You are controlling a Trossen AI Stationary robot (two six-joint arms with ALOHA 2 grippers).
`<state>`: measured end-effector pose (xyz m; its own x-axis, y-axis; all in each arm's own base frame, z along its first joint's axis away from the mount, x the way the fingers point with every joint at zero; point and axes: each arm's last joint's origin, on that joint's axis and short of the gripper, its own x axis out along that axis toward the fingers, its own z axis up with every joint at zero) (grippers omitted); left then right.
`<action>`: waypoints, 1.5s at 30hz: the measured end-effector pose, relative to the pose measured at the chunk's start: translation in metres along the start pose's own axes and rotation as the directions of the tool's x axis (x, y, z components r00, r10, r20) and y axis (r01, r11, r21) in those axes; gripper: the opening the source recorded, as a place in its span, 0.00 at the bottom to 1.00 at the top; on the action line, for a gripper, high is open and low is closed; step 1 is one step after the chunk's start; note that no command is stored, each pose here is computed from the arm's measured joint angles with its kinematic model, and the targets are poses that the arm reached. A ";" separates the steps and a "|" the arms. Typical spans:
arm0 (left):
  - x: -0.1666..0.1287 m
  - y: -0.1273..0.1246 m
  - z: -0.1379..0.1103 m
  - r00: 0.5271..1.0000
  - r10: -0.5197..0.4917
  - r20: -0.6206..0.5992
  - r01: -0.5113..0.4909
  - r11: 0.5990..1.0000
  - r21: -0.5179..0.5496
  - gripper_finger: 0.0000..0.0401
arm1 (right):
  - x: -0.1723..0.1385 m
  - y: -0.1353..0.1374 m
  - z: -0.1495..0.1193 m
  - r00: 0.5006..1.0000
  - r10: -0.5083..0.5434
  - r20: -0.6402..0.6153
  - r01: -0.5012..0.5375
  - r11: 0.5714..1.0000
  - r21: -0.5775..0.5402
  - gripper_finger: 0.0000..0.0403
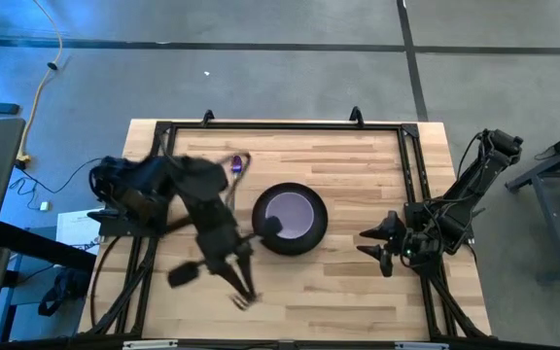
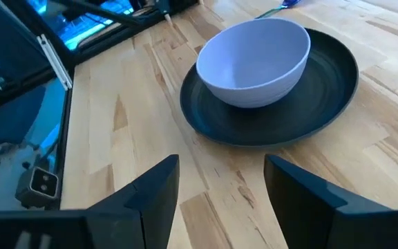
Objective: Set table place
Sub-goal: Move the fork to the left side of the black plate
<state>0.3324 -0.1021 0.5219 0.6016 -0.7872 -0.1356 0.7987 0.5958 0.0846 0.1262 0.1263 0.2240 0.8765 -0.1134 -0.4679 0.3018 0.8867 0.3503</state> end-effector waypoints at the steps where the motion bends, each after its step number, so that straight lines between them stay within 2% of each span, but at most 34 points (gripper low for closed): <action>1: -0.006 -0.002 0.004 1.000 -0.018 0.014 0.018 1.000 0.021 0.00 | 0.000 0.000 0.000 1.000 -0.003 0.006 0.002 1.000 0.012 0.51; 7: -0.039 -0.010 0.018 0.985 -0.154 0.078 0.143 0.981 0.132 0.00 | 0.001 0.001 0.005 0.995 -0.028 0.097 0.022 0.998 0.061 0.51; 12: -0.066 -0.010 0.019 0.990 -0.132 0.053 0.121 0.977 0.177 0.00 | 0.004 0.000 0.011 0.986 -0.064 0.152 0.049 0.994 0.101 0.51; 24: -0.109 0.014 -0.005 0.996 -0.005 -0.089 0.006 1.000 0.020 0.00 | 0.015 0.001 0.027 0.971 -0.090 0.223 0.056 0.987 0.154 0.51; 27: -0.117 0.019 -0.010 0.991 0.042 -0.129 -0.045 0.999 -0.021 0.00 | 0.016 0.000 0.028 0.969 -0.097 0.229 0.062 0.986 0.157 0.51; 32: -0.125 0.029 -0.024 0.985 0.065 -0.162 -0.079 0.993 -0.083 0.00 | 0.018 -0.002 0.031 0.965 -0.114 0.235 0.078 0.985 0.157 0.51; 40: -0.148 0.046 -0.065 0.953 0.166 -0.255 -0.230 0.942 -0.244 0.00 | 0.020 -0.003 0.033 0.963 -0.123 0.238 0.089 0.985 0.148 0.51; 43: -0.156 0.044 -0.074 0.948 0.209 -0.239 -0.269 0.928 -0.256 0.00 | 0.020 -0.003 0.033 0.964 -0.122 0.238 0.090 0.985 0.145 0.51; 45: -0.164 0.040 -0.080 0.930 0.271 -0.249 -0.334 0.906 -0.261 0.00 | 0.020 -0.003 0.033 0.964 -0.122 0.238 0.089 0.985 0.145 0.51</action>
<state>0.2649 0.0635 0.4685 0.7724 -0.5305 -0.3492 0.5185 0.8442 -0.1356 0.1552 0.1068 0.2400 0.8970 -0.3243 -0.3004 0.4298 0.7987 0.4211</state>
